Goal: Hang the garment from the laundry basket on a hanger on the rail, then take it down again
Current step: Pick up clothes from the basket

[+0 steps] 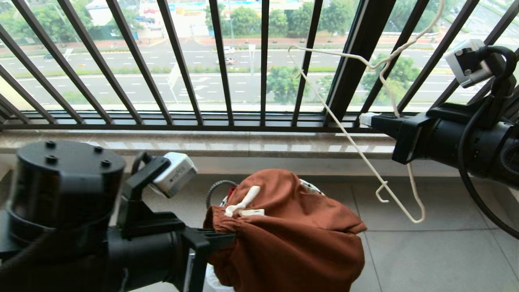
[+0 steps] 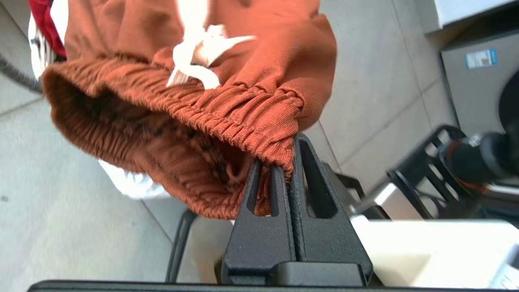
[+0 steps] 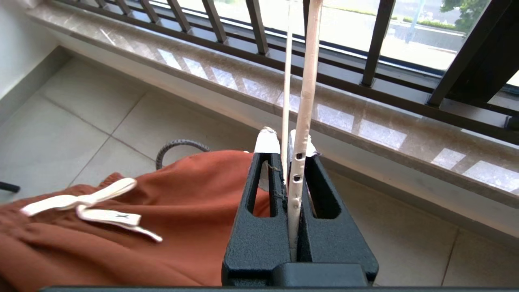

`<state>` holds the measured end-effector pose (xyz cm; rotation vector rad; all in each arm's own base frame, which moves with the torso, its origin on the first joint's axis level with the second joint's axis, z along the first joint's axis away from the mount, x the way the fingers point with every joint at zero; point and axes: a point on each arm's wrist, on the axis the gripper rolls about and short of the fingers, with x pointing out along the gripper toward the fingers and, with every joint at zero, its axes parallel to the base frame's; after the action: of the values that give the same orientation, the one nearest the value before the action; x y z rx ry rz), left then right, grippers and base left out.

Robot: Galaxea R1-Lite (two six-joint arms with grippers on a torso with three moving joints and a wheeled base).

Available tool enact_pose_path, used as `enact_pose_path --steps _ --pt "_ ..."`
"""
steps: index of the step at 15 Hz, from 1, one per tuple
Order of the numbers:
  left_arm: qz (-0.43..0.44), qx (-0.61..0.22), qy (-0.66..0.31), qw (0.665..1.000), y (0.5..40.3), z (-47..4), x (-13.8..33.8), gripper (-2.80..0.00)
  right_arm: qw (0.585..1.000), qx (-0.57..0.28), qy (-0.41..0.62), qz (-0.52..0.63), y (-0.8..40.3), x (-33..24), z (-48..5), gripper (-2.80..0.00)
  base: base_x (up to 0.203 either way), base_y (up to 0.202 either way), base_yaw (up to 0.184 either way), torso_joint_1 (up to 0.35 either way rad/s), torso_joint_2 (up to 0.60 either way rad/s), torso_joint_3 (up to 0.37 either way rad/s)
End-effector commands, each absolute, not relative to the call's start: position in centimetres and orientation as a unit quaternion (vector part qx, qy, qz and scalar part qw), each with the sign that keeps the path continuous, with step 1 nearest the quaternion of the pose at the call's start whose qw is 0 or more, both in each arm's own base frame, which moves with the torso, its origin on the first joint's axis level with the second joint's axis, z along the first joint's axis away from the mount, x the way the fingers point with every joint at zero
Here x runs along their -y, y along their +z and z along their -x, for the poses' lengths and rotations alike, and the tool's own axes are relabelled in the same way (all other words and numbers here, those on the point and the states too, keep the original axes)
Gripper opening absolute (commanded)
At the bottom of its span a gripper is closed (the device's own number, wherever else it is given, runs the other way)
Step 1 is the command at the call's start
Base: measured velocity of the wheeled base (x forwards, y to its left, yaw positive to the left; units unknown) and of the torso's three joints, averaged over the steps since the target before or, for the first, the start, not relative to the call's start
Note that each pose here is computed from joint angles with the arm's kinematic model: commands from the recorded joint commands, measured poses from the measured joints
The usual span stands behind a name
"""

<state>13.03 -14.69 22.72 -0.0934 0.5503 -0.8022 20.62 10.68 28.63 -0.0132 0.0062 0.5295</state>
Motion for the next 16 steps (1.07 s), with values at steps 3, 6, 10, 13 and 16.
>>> enact_pose_path --steps 3,6,10,13,16 --pt "0.053 -0.262 -0.391 0.881 27.1 -10.0 11.8 -2.80 0.966 0.004 0.257 0.005 29.0 -10.4 -20.6 -2.80 0.000 0.000 0.000 0.000 0.00 0.000" --pt "0.074 -0.257 -0.395 0.879 29.5 -9.9 11.9 -2.80 0.968 0.005 0.250 0.004 29.1 -10.2 -20.7 -2.80 0.000 0.000 0.000 0.000 0.00 0.000" --pt "0.083 -0.299 -0.379 0.872 29.1 -11.0 13.2 -2.80 0.969 -0.005 0.249 -0.001 28.7 -10.4 -21.3 -2.80 0.000 0.000 0.000 0.000 0.00 0.000" --pt "0.066 -0.340 -0.362 0.865 25.5 -13.8 16.5 -2.80 0.970 -0.012 0.245 0.000 28.4 -10.5 -21.7 -2.80 0.000 0.000 0.000 0.000 0.00 0.000" --pt "0.058 -0.352 -0.343 0.869 21.5 -17.4 20.3 -2.80 0.974 -0.017 0.227 0.001 28.1 -10.2 -22.5 -2.80 0.000 0.000 0.000 0.000 0.00 0.000"
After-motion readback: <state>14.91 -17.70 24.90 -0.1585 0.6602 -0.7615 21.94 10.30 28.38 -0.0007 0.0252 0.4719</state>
